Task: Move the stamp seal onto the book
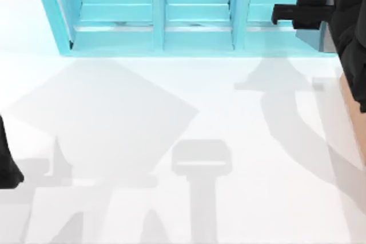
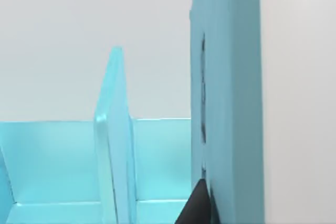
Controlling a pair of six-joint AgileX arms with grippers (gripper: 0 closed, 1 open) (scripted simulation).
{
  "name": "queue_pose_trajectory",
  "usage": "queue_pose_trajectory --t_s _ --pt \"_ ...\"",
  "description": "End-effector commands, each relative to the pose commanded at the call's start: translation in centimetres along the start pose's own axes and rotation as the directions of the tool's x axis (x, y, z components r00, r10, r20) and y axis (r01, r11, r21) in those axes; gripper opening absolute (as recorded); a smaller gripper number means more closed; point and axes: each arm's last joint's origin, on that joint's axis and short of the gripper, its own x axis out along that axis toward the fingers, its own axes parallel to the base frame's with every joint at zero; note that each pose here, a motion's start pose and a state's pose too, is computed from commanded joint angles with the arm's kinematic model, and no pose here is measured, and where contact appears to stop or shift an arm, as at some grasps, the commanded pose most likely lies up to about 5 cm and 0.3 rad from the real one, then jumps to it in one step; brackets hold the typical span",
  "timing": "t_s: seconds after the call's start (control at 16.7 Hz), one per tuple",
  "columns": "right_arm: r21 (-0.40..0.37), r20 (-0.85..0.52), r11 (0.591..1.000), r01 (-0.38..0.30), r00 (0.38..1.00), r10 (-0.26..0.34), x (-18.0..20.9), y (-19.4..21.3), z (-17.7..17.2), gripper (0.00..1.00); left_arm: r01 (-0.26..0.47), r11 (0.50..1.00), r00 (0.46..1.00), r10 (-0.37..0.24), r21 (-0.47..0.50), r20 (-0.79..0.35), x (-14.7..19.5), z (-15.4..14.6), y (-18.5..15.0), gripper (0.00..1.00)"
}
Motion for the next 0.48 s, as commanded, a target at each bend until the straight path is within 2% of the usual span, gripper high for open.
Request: queue_pose_trajectory --t_s 0.24,0.36,0.48 --pt "-0.016 -0.006 1.0 -0.001 1.0 0.001 0.2 0.2 -0.3 0.0 0.0 1.0 1.0 0.0 0.0 0.0 0.0 0.0 0.0 1.0" --pt "-0.082 -0.016 0.997 -0.017 1.0 0.016 0.0 1.0 -1.1 0.0 0.0 1.0 1.0 0.0 0.0 0.0 0.0 0.0 0.0 1.0" --pt "-0.199 -0.035 0.979 -0.042 0.999 0.036 -0.3 2.2 -2.6 0.0 0.0 1.0 1.0 0.0 0.0 0.0 0.0 0.0 0.0 1.0"
